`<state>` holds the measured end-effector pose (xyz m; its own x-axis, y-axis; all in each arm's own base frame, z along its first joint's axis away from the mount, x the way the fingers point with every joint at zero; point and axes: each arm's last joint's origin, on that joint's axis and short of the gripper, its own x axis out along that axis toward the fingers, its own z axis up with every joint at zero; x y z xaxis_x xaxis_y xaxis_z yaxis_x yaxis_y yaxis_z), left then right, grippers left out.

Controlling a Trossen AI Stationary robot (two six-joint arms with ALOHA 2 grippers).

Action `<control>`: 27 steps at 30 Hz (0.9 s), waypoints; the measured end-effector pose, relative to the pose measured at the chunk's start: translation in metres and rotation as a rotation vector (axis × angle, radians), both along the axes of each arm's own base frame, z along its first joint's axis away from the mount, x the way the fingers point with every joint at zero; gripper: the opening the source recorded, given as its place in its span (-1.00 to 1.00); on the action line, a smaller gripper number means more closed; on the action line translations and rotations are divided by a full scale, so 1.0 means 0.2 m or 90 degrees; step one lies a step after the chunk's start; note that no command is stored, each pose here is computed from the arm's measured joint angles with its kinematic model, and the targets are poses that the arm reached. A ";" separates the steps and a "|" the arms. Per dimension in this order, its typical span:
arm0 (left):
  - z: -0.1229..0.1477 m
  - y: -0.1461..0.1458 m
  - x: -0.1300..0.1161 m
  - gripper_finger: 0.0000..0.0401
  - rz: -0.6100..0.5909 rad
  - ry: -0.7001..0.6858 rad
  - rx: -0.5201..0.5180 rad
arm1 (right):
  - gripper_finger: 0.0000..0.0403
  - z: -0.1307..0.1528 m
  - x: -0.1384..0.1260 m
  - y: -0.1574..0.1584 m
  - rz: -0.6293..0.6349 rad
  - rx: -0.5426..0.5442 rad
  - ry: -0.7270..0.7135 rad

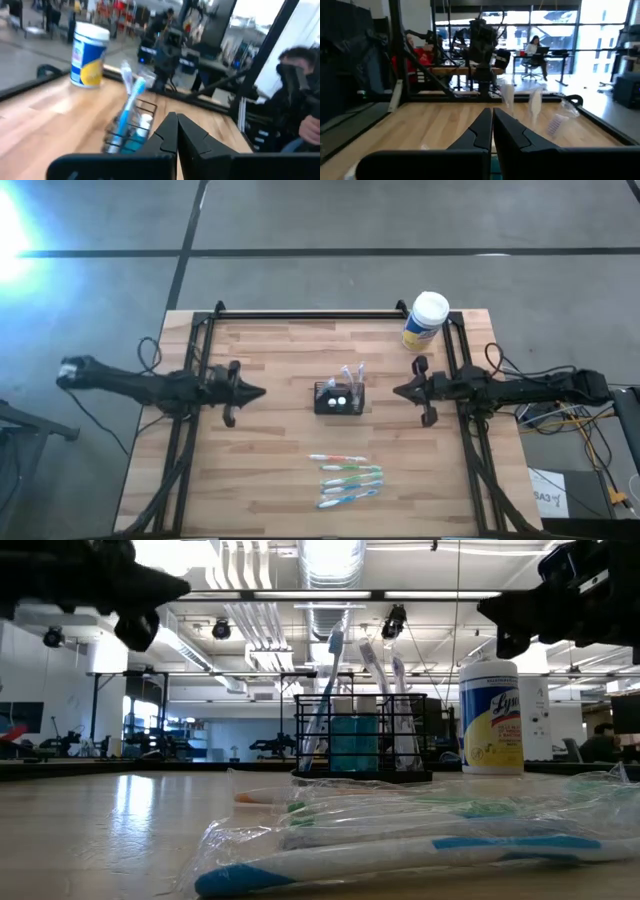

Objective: Pick & Place toothbrushing station
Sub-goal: Put the bottom blue toothbrush into the wire organizer

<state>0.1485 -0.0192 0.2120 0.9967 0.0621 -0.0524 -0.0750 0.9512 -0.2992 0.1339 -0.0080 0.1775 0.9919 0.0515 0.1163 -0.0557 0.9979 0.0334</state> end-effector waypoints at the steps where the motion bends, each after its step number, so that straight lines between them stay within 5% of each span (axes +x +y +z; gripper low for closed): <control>1: 0.03 -0.03 0.04 -0.99 -0.009 0.013 -0.003 | -0.94 0.00 0.00 0.00 0.011 0.006 0.000; 11: 0.24 -0.45 0.60 -0.85 -0.090 0.143 -0.066 | -0.94 0.02 0.00 -0.01 0.032 0.043 -0.004; 19: 0.20 -0.76 1.06 -0.71 -0.173 0.281 -0.081 | -0.94 -0.01 0.00 -0.01 0.037 0.077 0.026; 27: 0.06 -0.95 1.40 -0.39 -0.158 0.419 -0.082 | -0.94 -0.04 0.01 0.00 0.043 0.090 0.053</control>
